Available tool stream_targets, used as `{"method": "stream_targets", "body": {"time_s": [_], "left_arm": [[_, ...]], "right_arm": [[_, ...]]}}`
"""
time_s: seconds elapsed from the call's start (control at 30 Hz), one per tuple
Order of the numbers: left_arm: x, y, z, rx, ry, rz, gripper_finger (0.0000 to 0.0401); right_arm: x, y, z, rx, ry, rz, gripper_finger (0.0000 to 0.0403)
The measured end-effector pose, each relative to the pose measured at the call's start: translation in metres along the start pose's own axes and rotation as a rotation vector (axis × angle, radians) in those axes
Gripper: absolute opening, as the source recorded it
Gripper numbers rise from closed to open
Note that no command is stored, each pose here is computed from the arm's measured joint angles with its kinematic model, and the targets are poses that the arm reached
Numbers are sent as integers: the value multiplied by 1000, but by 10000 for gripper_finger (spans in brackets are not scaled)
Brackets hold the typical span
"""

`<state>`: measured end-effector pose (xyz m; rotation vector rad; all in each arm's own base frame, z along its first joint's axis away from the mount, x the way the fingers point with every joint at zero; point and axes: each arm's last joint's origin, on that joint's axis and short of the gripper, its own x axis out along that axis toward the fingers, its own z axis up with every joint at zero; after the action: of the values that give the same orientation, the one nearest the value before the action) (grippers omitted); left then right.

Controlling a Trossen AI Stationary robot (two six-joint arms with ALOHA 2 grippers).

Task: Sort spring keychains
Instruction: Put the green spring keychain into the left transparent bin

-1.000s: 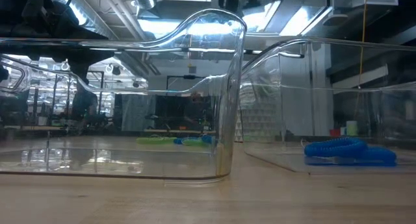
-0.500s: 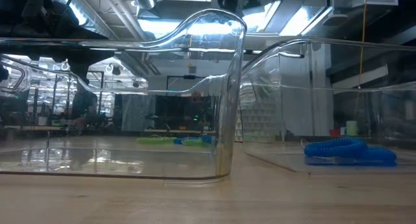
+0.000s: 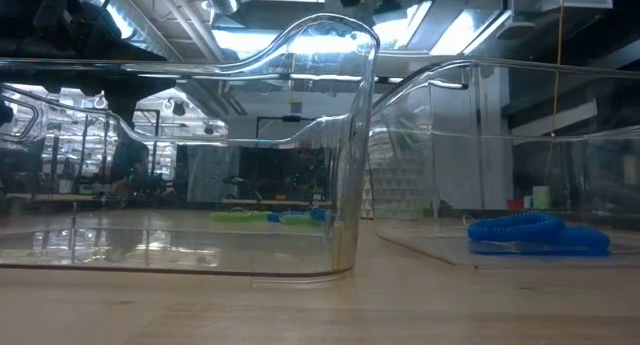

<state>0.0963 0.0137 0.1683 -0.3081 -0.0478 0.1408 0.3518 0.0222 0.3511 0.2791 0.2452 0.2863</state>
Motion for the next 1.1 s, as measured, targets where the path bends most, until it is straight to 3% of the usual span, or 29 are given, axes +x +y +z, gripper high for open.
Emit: {"method": "stream_targets", "body": {"time_s": [0.23,0.47,1.1], "left_arm": [[0,0,0,0,0,0,178],[0,0,0,0,0,0,178],[0,0,1,0,-7,-3,178]], "right_arm": [[5,21,-8,-174,34,28,12],[8,23,-20,-273,125,-4,12],[43,15,-75,-152,416,-22,12]]}}
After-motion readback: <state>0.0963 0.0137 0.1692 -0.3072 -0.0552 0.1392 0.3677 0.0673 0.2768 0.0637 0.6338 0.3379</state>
